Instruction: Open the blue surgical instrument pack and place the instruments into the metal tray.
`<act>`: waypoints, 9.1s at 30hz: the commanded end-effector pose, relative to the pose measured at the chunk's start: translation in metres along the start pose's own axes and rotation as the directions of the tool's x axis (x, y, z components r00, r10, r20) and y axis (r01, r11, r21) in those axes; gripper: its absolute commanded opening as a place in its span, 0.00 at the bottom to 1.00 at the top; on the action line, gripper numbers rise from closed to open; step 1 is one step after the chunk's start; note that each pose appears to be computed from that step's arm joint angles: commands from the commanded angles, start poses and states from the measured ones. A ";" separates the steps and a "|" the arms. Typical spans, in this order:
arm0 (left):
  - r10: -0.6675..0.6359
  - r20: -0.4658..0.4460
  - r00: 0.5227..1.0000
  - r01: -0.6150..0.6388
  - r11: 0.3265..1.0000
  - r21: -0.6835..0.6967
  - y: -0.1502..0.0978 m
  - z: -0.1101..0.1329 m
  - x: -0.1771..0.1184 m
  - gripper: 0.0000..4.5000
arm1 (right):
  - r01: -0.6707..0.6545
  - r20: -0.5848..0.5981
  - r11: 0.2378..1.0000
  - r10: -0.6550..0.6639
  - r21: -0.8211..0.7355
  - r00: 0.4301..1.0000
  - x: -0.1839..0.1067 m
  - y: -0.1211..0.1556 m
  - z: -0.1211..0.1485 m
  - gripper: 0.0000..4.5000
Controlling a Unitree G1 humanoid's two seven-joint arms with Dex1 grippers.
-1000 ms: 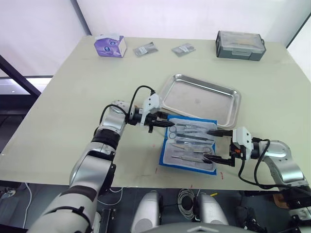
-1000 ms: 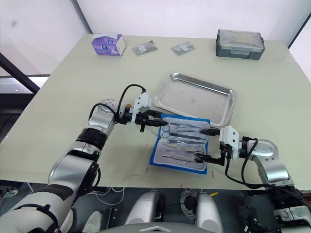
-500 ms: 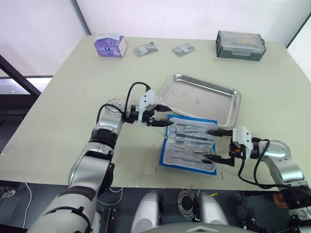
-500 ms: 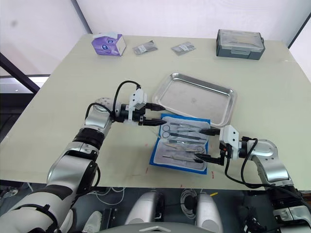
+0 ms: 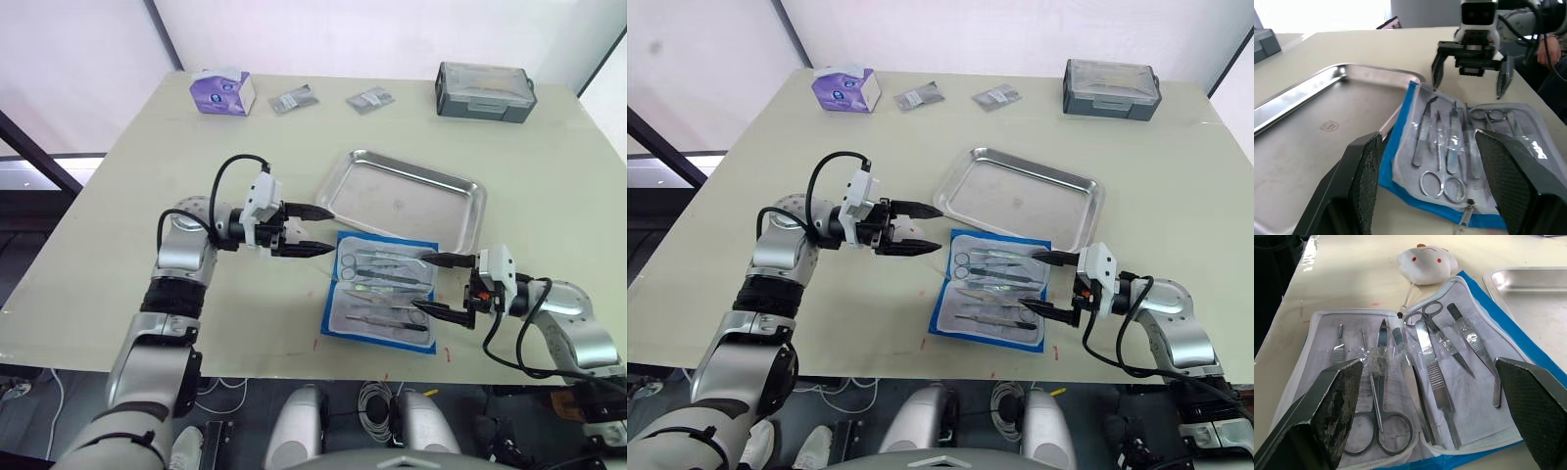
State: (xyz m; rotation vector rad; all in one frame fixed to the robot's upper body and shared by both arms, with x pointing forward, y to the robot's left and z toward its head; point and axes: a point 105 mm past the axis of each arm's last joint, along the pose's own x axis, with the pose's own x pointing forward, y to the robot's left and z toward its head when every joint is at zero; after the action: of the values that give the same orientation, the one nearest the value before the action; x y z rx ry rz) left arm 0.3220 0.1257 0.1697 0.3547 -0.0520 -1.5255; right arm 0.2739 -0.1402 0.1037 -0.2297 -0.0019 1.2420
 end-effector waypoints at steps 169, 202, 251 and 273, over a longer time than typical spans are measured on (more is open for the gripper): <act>-0.154 -0.400 0.904 0.130 0.988 -0.086 0.024 -0.077 0.052 0.02 | -0.017 -0.235 0.989 0.052 0.148 0.971 0.018 0.031 -0.091 1.00; -0.112 -0.330 0.937 0.115 0.993 -0.012 0.046 -0.037 0.043 0.02 | -0.035 -0.240 0.989 0.070 0.146 0.968 0.023 0.032 -0.092 1.00; -0.096 -0.169 0.981 0.134 0.965 0.227 0.019 -0.039 0.035 0.46 | -0.037 -0.239 0.989 0.071 0.144 0.968 0.023 0.033 -0.093 1.00; -0.118 -0.262 0.958 0.147 0.985 0.094 0.018 -0.064 0.045 0.02 | -0.018 -0.230 0.990 0.051 0.140 0.972 0.023 0.032 -0.091 1.00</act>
State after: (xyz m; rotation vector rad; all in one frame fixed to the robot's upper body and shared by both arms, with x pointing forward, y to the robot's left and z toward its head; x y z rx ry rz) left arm 0.3539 0.0955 0.0969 0.6346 0.1172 -1.6169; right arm 0.2809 -0.1228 0.0480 -0.2551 0.1068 1.2219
